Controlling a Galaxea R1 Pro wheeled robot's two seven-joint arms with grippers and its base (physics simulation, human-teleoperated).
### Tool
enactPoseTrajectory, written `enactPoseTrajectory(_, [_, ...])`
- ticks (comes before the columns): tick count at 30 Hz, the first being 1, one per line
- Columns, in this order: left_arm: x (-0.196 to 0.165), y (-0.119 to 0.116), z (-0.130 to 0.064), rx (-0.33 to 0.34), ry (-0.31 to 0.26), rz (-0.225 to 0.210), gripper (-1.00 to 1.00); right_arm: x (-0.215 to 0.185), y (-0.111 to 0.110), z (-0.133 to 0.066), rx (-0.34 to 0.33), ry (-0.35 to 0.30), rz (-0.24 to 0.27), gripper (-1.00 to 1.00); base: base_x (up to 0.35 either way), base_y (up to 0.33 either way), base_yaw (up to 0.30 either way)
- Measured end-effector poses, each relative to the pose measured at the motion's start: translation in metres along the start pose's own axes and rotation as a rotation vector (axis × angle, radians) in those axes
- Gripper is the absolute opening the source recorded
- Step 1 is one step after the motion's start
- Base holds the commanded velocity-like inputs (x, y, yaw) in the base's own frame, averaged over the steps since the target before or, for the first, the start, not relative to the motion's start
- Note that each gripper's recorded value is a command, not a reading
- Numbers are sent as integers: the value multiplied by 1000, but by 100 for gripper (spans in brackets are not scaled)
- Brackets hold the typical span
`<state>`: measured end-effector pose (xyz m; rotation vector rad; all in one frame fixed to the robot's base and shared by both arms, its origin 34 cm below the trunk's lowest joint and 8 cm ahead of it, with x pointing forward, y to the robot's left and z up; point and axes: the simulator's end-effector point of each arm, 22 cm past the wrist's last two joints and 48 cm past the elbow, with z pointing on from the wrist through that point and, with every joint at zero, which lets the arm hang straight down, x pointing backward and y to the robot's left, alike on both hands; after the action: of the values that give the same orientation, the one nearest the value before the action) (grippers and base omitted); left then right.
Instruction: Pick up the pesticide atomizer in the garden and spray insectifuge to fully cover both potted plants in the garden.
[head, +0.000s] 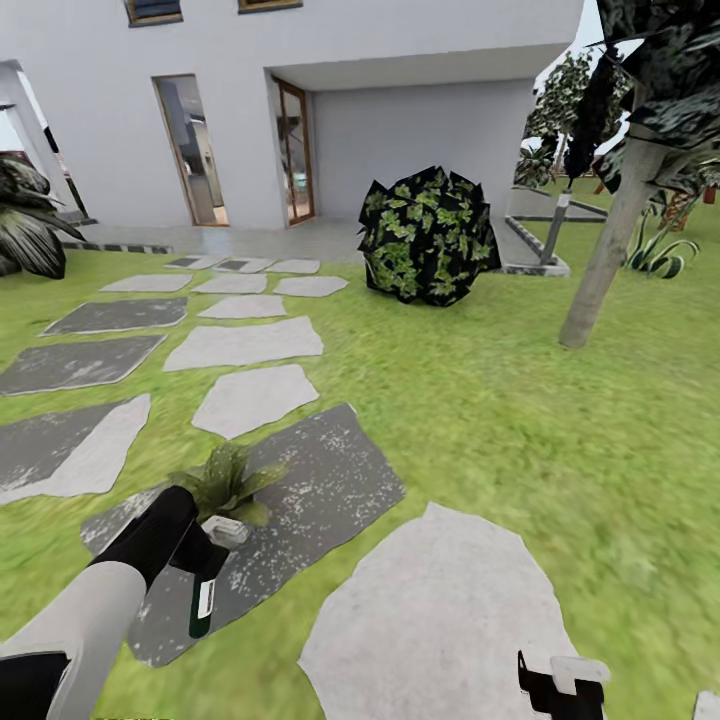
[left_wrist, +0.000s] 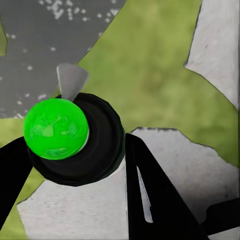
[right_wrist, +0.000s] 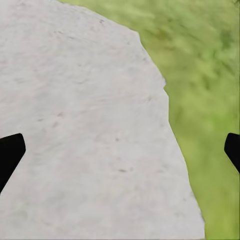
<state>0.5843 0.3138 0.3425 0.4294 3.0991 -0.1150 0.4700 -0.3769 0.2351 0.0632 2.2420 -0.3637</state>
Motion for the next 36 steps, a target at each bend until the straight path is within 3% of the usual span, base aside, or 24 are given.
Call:
enactPoseTrajectory(13, [1,1,0,1,2,-4,-100,0,0,0,-1,0,0,100,184,-73,264])
enactPoseTrajectory(23, [-5,-2,-4,8,0,-8,-100,0,0,0,-1,1,0,100,2,0,18])
enactPoseTrajectory(24, [-20,-5,-13,13,-23,-5,-100,0,0,0,-1,0,0,100,0,0,0])
enactPoseTrajectory(28, [-39,-4,-29,-11,-35,34,-100,0,0,0,-1,1,0,100,0,0,0])
enactPoseTrajectory(30, [-41,-12,-33,11,-23,70,-100,0,0,0,-1,1,0,100,0,0,0])
enactPoseTrajectory(36, [-28,-25,-26,24,47,152,-100,0,-1,0,1,1,-1,100,0,0,0])
